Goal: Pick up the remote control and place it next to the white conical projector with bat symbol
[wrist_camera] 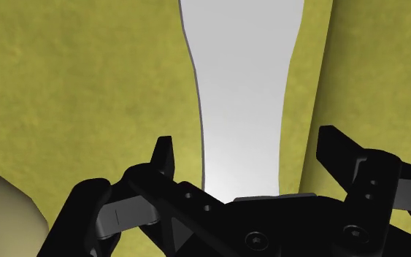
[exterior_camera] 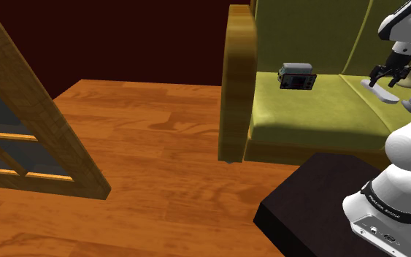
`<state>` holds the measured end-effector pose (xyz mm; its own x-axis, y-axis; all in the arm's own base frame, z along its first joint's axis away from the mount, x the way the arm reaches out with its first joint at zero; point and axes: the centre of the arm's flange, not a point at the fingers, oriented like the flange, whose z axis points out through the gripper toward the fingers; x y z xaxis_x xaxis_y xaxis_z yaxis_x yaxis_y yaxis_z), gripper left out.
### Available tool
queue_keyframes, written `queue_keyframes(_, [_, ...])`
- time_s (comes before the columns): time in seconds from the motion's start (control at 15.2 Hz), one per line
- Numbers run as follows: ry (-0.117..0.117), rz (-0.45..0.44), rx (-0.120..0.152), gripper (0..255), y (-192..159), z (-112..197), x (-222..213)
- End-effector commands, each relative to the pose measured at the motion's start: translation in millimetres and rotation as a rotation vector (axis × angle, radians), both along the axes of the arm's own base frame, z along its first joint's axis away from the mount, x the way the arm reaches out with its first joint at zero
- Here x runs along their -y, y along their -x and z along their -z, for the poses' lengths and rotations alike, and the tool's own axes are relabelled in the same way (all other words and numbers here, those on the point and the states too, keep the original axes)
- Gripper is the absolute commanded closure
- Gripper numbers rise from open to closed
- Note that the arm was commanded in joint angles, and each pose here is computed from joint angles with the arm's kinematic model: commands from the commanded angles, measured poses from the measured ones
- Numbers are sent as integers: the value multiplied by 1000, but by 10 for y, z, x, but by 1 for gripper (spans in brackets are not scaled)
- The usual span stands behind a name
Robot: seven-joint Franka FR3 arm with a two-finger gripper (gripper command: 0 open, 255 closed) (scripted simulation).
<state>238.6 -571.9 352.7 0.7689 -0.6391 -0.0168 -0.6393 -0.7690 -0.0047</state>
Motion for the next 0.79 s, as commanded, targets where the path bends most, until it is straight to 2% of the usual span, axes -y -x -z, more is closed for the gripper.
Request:
queue_keyframes(0.0, [0, 0, 0, 0, 0, 0, 0])
queue_keyframes(0.26, [0, 0, 0, 0, -5, -500, 7])
queue_keyframes(0.73, [0, 0, 0, 0, -5, -500, 7])
